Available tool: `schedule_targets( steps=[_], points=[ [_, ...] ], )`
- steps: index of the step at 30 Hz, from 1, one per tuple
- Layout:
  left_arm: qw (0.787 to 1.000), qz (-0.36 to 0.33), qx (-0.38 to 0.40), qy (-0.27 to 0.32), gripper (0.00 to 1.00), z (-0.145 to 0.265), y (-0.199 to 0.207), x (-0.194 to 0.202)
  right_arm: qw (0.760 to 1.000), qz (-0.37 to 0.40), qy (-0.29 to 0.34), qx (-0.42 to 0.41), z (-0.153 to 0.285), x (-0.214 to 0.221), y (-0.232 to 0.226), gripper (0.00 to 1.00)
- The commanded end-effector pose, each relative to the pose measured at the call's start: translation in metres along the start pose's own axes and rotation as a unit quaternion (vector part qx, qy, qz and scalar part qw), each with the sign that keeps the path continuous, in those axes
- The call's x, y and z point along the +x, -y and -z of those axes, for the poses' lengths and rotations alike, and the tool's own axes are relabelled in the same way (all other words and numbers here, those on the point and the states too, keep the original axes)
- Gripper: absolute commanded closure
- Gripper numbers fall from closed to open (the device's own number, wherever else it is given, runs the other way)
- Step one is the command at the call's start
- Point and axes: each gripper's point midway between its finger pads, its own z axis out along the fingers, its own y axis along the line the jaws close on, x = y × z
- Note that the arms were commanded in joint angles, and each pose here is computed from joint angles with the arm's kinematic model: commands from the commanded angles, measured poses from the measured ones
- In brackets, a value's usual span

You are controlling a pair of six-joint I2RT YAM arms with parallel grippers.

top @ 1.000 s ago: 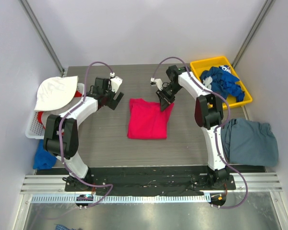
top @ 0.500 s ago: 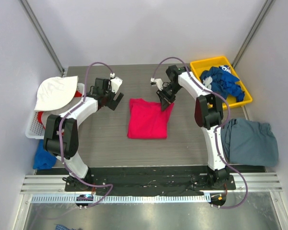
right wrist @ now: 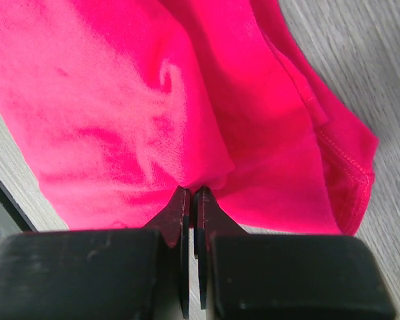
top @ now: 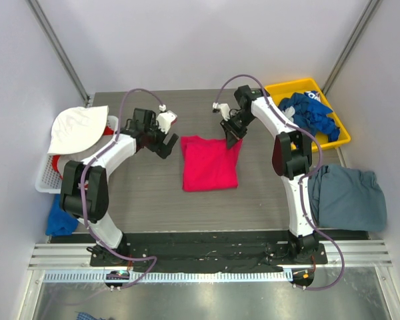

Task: Fold and stack the t-shirts
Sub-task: Fold the tshirt

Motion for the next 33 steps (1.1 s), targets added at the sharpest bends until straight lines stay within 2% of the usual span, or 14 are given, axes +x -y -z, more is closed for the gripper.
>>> schedule_targets(
  steps=[1, 3, 6, 10, 17, 28, 33],
  points=[
    [0.983, 0.007, 0.167, 0.081, 0.00, 0.033, 0.055, -0.056, 0.999, 0.021, 0.032, 0.027, 0.028, -0.020, -0.004, 0.99],
    [0.971, 0.012, 0.222, 0.092, 0.00, 0.036, 0.070, -0.066, 0.999, 0.020, 0.031, 0.025, 0.028, -0.019, -0.006, 0.99],
    [0.962, 0.019, 0.255, 0.098, 0.00, 0.033, 0.077, -0.077, 0.999, 0.019, 0.029, 0.023, 0.026, -0.016, -0.006, 0.99],
    [0.947, 0.037, 0.312, 0.072, 0.00, 0.011, 0.090, -0.071, 0.999, 0.017, 0.024, 0.023, 0.026, -0.012, -0.008, 0.99],
    [0.941, 0.042, 0.329, 0.060, 0.00, -0.014, 0.090, -0.069, 0.999, 0.017, 0.019, 0.026, 0.028, -0.007, -0.009, 0.99],
    [0.940, 0.039, 0.333, 0.066, 0.00, -0.028, 0.087, -0.081, 0.999, 0.016, 0.013, 0.024, 0.026, 0.000, -0.011, 0.99],
    [0.938, 0.041, 0.340, 0.058, 0.04, -0.038, 0.091, -0.081, 0.999, 0.017, 0.012, 0.026, 0.026, 0.000, -0.012, 0.99]
  ],
)
